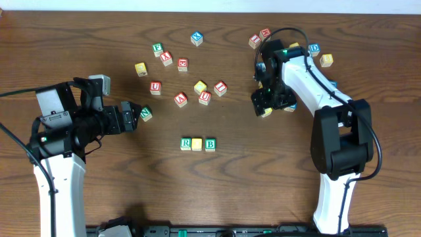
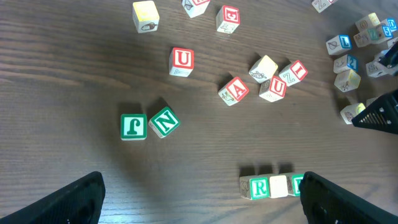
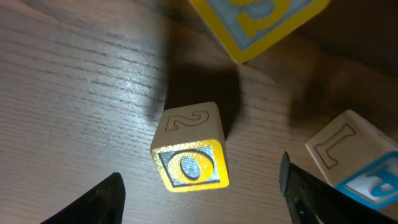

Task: Spell out ROBOT
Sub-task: 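Close the right gripper on the yellow O block and lift it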

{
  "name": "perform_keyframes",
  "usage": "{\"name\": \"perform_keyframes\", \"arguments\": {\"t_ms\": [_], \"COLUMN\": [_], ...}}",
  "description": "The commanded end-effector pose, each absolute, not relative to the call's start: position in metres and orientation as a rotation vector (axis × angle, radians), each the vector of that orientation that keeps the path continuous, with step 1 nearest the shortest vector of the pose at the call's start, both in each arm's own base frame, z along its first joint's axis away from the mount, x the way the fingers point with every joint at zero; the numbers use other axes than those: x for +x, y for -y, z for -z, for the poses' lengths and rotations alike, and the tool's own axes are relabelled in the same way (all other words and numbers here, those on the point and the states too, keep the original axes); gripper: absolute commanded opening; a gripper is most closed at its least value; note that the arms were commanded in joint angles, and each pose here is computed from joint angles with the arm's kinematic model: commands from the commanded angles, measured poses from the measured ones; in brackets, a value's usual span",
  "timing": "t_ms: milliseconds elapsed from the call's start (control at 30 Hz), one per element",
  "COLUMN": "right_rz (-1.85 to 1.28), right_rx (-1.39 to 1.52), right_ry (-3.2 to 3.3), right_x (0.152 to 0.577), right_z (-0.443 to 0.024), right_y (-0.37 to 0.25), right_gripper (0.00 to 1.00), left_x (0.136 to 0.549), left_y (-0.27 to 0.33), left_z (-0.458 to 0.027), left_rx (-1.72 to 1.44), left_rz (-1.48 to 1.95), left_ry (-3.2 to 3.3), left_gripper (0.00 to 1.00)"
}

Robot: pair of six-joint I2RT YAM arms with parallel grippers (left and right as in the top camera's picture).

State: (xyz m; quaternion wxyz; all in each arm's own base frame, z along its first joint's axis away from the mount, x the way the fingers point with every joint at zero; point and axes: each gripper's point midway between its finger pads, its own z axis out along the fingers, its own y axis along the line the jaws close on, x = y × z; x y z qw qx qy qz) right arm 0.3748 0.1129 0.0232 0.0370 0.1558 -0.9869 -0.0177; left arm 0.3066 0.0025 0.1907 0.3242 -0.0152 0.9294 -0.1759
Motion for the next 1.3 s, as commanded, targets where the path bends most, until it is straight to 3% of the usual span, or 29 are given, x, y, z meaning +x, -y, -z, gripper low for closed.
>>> {"name": "perform_keyframes", "arguments": {"t_ms": [0, 433, 600, 800, 1033, 1267], "right_rz": [0.011, -0.084, -0.081, -0.083, -0.088, -0.085], "right_rx": [0.552, 0.759, 0.759, 0.822, 0.873, 0.811], "right_ry": [3.004, 3.030, 3.043, 3.004, 2.920, 2.996], "right_x": [0.372, 0.378, 0.381, 0.375, 0.355, 0.368], "right_z": [-0.017, -0.015, -0.015, -0.010, 0.007, 0.007], "right_y": [-0.113, -0.140, -0.140, -0.138, -0.128, -0.132], "right_gripper": [0.74, 0.73, 0.57, 0.60, 0.47, 0.52], "left_x": [0.309, 0.309, 0.309, 0.309, 0.309, 0.309], "left_y": [-0.004, -0.004, -0.004, -0.004, -0.004, -0.004], "left_z": [-0.198, -0.199, -0.199, -0.199, -0.199, -0.199], "left_rx": [-0.029, -0.029, -0.029, -0.029, -0.029, -0.029], "left_rz": [0.454, 0.454, 0.454, 0.454, 0.454, 0.454], "left_ry": [-2.417, -2.417, -2.417, -2.417, -2.417, -2.417], "left_gripper": [0.98, 0.98, 0.98, 0.98, 0.98, 0.98]}}
